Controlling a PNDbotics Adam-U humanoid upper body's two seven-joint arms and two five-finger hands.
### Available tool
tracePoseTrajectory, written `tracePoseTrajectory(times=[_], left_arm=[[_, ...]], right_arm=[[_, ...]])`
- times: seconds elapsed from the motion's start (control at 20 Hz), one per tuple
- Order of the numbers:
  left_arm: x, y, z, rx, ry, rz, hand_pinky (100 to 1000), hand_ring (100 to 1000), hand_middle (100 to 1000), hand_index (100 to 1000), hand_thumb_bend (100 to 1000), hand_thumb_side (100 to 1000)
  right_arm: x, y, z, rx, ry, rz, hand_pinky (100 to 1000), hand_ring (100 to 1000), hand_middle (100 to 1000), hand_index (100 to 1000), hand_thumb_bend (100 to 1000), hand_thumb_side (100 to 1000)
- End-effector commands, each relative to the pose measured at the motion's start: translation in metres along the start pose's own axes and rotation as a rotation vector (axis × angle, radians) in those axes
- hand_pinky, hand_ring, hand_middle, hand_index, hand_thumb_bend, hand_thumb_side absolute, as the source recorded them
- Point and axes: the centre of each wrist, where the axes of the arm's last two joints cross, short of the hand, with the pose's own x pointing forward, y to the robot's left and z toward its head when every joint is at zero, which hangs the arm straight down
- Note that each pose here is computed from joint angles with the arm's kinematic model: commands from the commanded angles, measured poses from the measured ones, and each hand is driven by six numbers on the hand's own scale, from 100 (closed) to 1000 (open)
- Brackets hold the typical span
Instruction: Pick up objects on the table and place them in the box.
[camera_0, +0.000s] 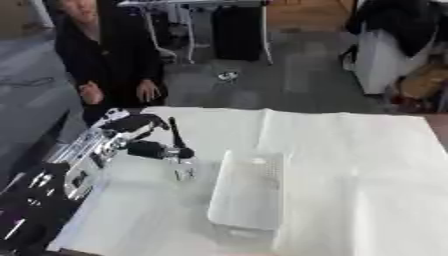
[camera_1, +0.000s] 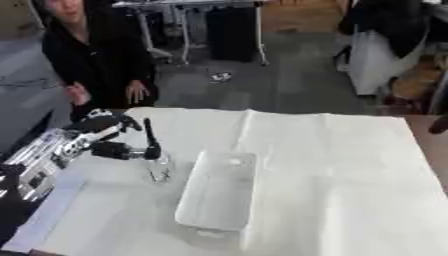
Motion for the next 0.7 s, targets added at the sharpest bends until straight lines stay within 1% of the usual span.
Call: tracePoseTrajectory(times=[0.05, 0.1, 0.4, 0.7], left_arm=[[-0.0021, 0.0108, -0.0005, 0.027, -0.005, 0.016, 805, 865, 918, 908, 825, 1000], [-0.0029, 0.0098, -0.0012, 0.023, -0.003, 0.024, 808, 865, 920, 908, 797, 1000], [-0.0066, 0.005, -0.0062, 0.007, 0.003, 0.073, 816, 868, 919, 905, 785, 1000], [-0.0074, 0.0026, -0.0101, -0.005, 0.004, 0.08, 825, 870, 918, 902, 778, 1000]], right_arm=[[0.0059, 0.0013, -0.0048, 0.004, -0.029, -0.011, 374, 385, 480, 911, 432, 1000], [0.0059, 0.0013, -0.0048, 0.004, -0.029, -0.011, 374, 385, 480, 911, 432, 1000], [0.006, 0.0015, -0.0049, 0.003, -0.03, -0.012, 374, 385, 480, 912, 433, 1000], [0.0061, 0.0019, -0.0051, 0.003, -0.031, -0.015, 374, 386, 480, 911, 433, 1000]])
